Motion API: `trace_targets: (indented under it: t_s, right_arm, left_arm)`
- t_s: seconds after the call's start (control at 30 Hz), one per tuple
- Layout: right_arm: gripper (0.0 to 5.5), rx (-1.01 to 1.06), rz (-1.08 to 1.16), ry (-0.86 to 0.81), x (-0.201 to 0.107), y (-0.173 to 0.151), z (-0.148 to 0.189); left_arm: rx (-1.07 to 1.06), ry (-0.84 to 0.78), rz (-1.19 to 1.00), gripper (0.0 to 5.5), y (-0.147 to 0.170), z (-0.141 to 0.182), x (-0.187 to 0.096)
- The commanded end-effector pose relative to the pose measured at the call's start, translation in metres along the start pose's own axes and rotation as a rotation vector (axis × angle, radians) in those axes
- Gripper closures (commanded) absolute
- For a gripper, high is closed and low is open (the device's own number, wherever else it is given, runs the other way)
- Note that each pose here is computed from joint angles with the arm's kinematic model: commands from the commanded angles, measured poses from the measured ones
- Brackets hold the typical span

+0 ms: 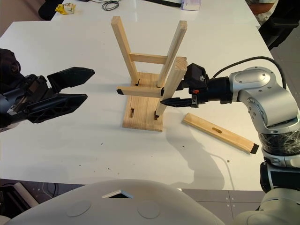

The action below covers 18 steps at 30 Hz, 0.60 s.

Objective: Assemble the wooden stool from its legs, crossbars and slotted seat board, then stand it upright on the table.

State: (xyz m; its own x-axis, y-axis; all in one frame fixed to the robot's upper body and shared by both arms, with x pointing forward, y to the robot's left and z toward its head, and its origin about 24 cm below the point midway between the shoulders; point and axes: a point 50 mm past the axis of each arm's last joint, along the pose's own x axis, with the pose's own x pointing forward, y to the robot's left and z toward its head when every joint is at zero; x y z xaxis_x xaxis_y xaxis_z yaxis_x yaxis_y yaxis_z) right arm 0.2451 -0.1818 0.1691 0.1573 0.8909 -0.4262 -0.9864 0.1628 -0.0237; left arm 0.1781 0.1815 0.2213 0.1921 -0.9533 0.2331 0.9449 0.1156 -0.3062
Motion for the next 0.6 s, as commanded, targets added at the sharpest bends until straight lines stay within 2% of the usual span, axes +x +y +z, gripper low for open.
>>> trace_targets:
  t_s: [0.03, 0.37, 0.6]
  right_arm:
    - [3.45, -0.006, 0.004, -0.019, 0.002, 0.005, 0.0]
    - [3.45, -0.003, 0.012, -0.013, 0.008, 0.01, -0.01]
    - [3.45, -0.044, -0.019, -0.025, 0.007, 0.001, -0.007]
  left_arm:
    - [0.015, 0.013, -0.008, 1.81, 0.001, 0.004, 0.003]
    - [0.021, 0.003, -0.012, 1.81, 0.001, 0.007, 0.005]
    - [0.019, 0.003, -0.014, 1.81, 0.0, 0.007, 0.006]
